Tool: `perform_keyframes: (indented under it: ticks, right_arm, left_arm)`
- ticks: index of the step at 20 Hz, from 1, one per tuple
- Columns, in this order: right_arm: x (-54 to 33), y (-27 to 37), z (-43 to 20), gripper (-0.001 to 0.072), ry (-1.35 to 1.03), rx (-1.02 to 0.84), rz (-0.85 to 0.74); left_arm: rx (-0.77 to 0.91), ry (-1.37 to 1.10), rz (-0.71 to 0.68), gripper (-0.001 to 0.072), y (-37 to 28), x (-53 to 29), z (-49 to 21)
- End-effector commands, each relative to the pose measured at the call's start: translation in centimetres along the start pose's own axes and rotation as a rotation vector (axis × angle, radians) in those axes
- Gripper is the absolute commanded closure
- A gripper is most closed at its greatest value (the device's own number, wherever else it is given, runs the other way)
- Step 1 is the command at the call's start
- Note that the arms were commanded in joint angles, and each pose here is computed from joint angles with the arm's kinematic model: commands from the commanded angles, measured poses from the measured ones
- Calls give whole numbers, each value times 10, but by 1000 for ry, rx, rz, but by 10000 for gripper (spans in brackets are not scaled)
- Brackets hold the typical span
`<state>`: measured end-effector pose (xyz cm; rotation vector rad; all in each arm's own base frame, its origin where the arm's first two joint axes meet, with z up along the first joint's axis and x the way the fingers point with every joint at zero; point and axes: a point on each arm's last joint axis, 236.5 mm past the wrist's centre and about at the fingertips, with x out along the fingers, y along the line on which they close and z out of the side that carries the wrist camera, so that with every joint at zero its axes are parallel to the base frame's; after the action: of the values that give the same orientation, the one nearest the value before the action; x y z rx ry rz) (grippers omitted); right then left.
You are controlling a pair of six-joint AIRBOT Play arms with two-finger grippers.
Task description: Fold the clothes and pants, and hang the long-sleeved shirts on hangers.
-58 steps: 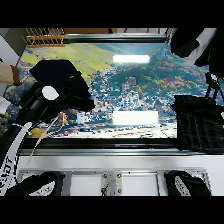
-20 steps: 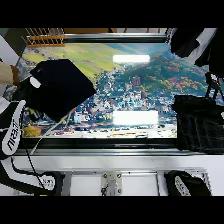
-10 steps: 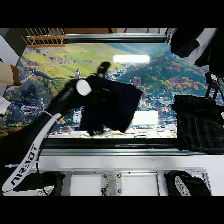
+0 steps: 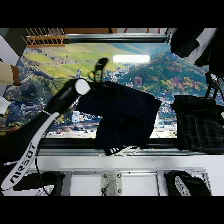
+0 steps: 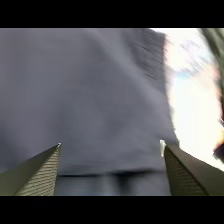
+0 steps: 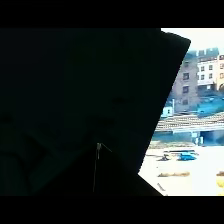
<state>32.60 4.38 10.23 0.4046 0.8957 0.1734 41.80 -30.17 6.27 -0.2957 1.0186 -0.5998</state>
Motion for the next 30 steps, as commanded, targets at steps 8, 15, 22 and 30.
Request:
perform_keyframes:
  ticks: [8, 15, 22, 30]
  right_arm:
    - [0, 10, 1, 693, -4, 27, 43]
    - [-1, 16, 2, 694, -7, 40, 66]
    - [0, 16, 2, 694, -7, 40, 66]
    - [25, -9, -4, 686, 66, 93, 26]
  left_arm:
    - [-690, 81, 270, 0, 292, -47, -69]
    - [-723, 95, 218, 0, 287, -5, -74]
    - [-597, 59, 209, 1, 250, 26, -55]
    - [-467, 37, 155, 701, 221, 40, -5]
